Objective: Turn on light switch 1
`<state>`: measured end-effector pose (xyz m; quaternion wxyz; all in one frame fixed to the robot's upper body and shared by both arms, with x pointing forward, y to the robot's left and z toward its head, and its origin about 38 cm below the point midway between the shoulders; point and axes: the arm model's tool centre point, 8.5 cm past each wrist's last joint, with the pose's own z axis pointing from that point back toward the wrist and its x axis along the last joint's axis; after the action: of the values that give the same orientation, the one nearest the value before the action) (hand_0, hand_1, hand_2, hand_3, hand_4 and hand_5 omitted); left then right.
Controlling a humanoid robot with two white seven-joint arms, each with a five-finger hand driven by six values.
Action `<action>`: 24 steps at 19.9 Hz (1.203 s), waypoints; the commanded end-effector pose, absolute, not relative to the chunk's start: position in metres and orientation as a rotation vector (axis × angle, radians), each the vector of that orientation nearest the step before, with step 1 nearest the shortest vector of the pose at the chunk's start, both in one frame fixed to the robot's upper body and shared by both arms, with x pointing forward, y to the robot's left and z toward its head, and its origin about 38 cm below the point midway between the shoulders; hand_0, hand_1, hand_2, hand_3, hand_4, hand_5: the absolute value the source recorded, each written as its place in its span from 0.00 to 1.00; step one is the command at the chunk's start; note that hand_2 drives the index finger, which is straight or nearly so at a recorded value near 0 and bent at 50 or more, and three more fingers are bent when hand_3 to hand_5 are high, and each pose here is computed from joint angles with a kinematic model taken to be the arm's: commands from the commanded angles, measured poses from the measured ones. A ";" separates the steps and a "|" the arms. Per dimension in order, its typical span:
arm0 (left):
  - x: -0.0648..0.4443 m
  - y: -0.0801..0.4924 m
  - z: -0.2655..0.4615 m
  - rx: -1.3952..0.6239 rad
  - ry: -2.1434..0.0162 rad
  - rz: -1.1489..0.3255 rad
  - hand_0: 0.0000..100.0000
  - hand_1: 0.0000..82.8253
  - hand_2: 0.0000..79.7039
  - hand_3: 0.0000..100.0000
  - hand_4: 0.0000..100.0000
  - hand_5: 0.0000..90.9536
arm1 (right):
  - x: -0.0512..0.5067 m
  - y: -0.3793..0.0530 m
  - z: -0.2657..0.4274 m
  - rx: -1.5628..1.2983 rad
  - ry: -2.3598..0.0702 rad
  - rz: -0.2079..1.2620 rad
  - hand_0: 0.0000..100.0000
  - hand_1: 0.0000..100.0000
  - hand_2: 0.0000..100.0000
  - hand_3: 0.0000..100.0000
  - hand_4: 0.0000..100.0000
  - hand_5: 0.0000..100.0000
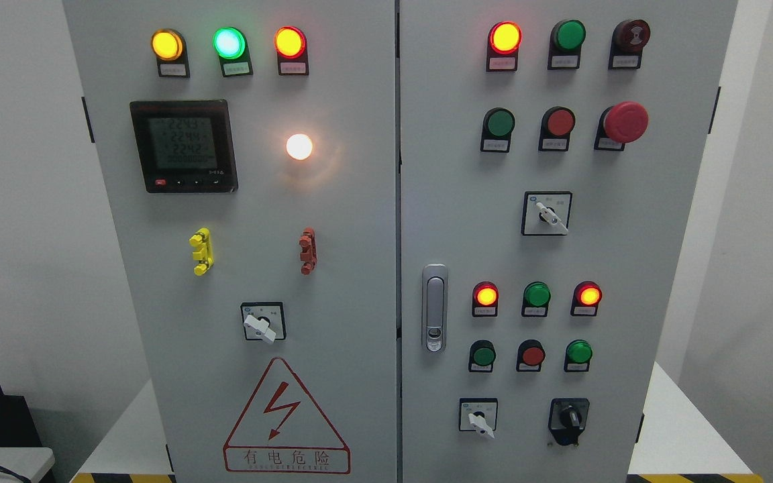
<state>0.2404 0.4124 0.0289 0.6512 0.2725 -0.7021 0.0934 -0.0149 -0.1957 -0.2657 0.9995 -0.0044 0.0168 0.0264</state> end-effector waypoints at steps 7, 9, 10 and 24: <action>-0.006 0.438 -0.181 0.479 -0.726 0.502 0.60 0.00 0.00 0.07 0.10 0.09 | -0.015 -0.196 -0.266 -0.007 0.035 0.036 0.12 0.39 0.00 0.00 0.00 0.00; -0.035 0.423 -0.199 0.371 -0.611 0.463 0.60 0.00 0.00 0.00 0.06 0.08 | -0.015 -0.196 -0.266 -0.007 0.035 0.034 0.12 0.39 0.00 0.00 0.00 0.00; -0.049 0.410 -0.209 0.304 -0.545 0.445 0.60 0.00 0.00 0.00 0.03 0.08 | -0.015 -0.196 -0.266 -0.007 0.035 0.036 0.12 0.39 0.00 0.00 0.00 0.00; -0.058 0.284 -0.254 -0.085 -0.148 -0.029 0.57 0.00 0.00 0.00 0.00 0.00 | -0.015 -0.196 -0.266 -0.007 0.035 0.036 0.12 0.39 0.00 0.00 0.00 0.00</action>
<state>0.0027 0.3505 -0.2326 0.9672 0.0447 -0.2251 0.1086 -0.0149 -0.1957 -0.2657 0.9995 -0.0044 0.0168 0.0263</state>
